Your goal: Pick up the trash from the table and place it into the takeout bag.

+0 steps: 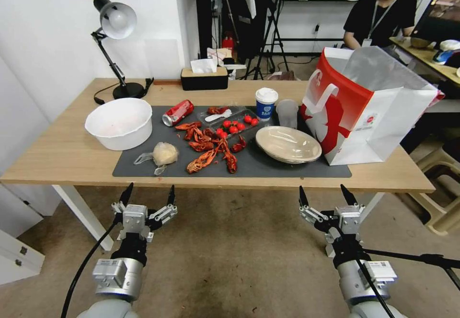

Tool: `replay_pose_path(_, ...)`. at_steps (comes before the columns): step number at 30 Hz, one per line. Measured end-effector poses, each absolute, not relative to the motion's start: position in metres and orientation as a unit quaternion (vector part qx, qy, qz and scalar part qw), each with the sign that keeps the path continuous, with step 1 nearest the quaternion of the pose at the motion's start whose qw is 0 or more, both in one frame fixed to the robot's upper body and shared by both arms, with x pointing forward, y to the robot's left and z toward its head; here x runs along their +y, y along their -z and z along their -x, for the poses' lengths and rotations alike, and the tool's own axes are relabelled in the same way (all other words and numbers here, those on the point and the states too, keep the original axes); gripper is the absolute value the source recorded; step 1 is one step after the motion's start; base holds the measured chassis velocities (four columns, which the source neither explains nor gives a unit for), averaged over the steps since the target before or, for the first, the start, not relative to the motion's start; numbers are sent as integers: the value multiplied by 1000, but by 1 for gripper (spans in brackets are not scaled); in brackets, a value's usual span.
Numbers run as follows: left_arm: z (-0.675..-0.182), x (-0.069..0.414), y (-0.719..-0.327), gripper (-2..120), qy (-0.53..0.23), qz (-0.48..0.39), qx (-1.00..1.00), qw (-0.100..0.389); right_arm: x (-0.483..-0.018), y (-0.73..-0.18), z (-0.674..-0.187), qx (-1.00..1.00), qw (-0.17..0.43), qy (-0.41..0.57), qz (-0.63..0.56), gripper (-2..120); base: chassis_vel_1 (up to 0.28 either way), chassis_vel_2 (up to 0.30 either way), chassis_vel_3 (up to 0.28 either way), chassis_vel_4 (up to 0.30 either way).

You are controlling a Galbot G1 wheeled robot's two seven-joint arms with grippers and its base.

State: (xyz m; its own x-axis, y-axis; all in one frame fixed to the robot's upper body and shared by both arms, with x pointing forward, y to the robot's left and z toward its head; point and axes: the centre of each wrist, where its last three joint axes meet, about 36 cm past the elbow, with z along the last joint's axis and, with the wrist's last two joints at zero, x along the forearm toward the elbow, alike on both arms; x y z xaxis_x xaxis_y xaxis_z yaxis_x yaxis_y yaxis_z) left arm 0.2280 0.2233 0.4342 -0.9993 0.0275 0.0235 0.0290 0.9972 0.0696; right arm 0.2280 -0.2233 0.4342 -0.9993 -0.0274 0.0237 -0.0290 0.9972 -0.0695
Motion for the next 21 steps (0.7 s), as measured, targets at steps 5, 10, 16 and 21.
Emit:
replay_pose_path(5,-228,223,-434,100,35,14,-999,11,-223,-434,-228,-999,11,-35,-14,100,0,0,0,0)
replay_pose_path(10,-228,223,-434,100,35,14,-999,11,-223,-434,-228,-999,11,-35,-14,100,0,0,0,0)
replay_pose_path(16,-228,223,-434,100,35,14,-999,11,-223,-434,-228,-999,11,-35,-14,100,0,0,0,0)
replay_pose_path(21,-228,223,-434,100,35,14,-999,11,-223,-434,-228,-999,11,-35,-14,100,0,0,0,0)
